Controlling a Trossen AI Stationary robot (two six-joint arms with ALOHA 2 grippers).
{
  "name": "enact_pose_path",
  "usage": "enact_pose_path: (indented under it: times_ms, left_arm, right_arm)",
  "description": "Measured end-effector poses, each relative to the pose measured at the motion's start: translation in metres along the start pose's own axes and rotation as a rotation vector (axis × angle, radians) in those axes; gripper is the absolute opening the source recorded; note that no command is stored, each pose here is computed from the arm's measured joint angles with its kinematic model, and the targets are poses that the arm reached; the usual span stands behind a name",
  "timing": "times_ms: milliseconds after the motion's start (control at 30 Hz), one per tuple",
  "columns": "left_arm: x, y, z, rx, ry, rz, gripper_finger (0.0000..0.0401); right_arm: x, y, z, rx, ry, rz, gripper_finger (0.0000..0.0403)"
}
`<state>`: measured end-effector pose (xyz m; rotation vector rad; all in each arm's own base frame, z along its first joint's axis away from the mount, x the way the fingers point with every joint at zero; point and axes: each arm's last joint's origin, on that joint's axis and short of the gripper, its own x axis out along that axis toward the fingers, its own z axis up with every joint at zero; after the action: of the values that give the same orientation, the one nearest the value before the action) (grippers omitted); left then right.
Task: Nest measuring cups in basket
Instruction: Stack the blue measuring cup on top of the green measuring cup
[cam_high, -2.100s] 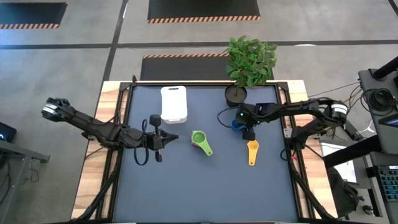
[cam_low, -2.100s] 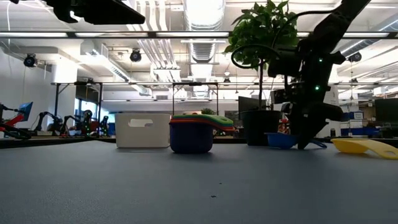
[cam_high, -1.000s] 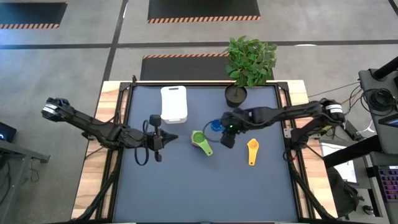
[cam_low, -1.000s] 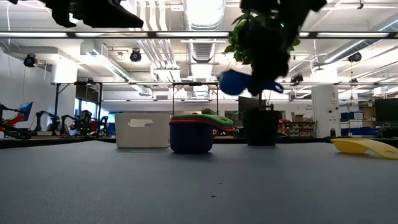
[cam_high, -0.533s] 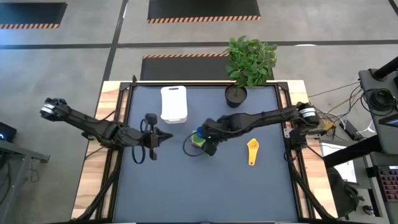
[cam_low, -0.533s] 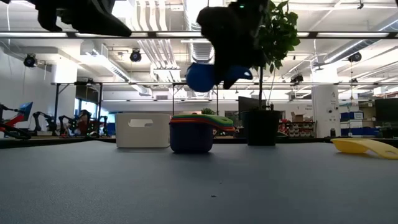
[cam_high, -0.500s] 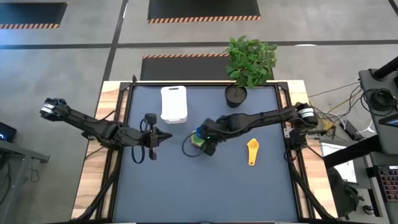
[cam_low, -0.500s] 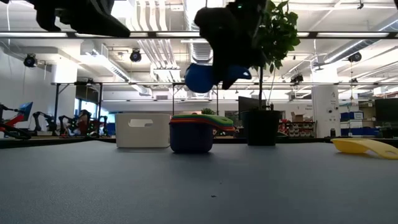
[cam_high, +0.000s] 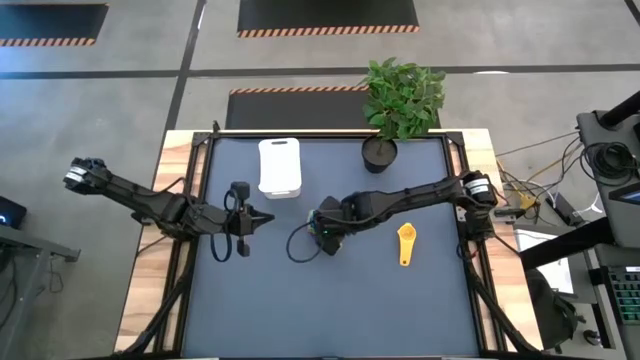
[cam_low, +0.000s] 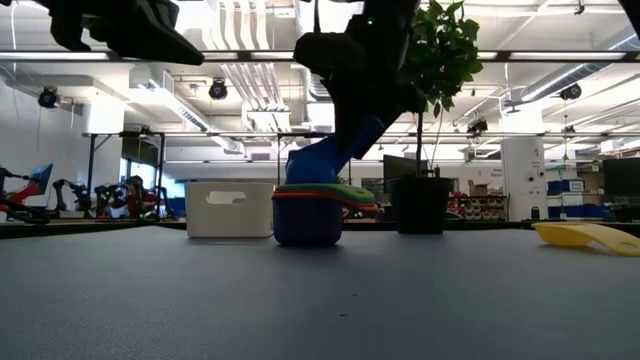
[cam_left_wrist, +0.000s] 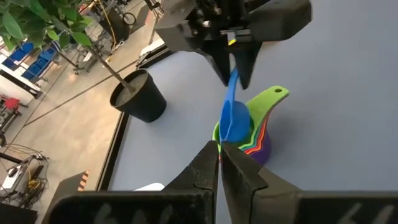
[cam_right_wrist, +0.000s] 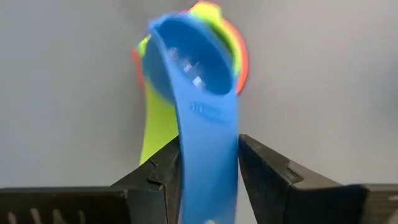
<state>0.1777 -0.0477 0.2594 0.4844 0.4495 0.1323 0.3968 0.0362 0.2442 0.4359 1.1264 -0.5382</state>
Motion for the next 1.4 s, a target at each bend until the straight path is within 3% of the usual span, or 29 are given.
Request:
enact_pose_path:
  times_ms: [500, 800, 1067, 1233, 1400]
  left_arm:
    - [0.000, 0.000, 0.000, 0.000, 0.000, -0.001, 0.0000]
    - [0.003, -0.002, 0.000, -0.011, 0.004, -0.006, 0.0000]
    - [0.015, -0.008, 0.004, -0.018, -0.013, -0.011, 0.0000]
    - [0.022, -0.013, 0.004, -0.051, -0.003, -0.031, 0.0000]
    - [0.034, -0.021, 0.003, -0.127, 0.015, -0.037, 0.0000]
  right_arm:
    - [-0.002, 0.004, -0.004, -0.050, -0.042, -0.038, 0.0140]
    - [-0.008, -0.013, -0.004, -0.235, 0.044, -0.091, 0.0132]
    - [-0.012, -0.036, 0.002, -0.455, 0.012, -0.108, 0.0070]
    - [-0.008, -0.044, -0.004, -0.545, -0.135, -0.046, 0.0017]
    - [0.005, -0.058, -0.019, -0.578, -0.241, -0.015, 0.0009]
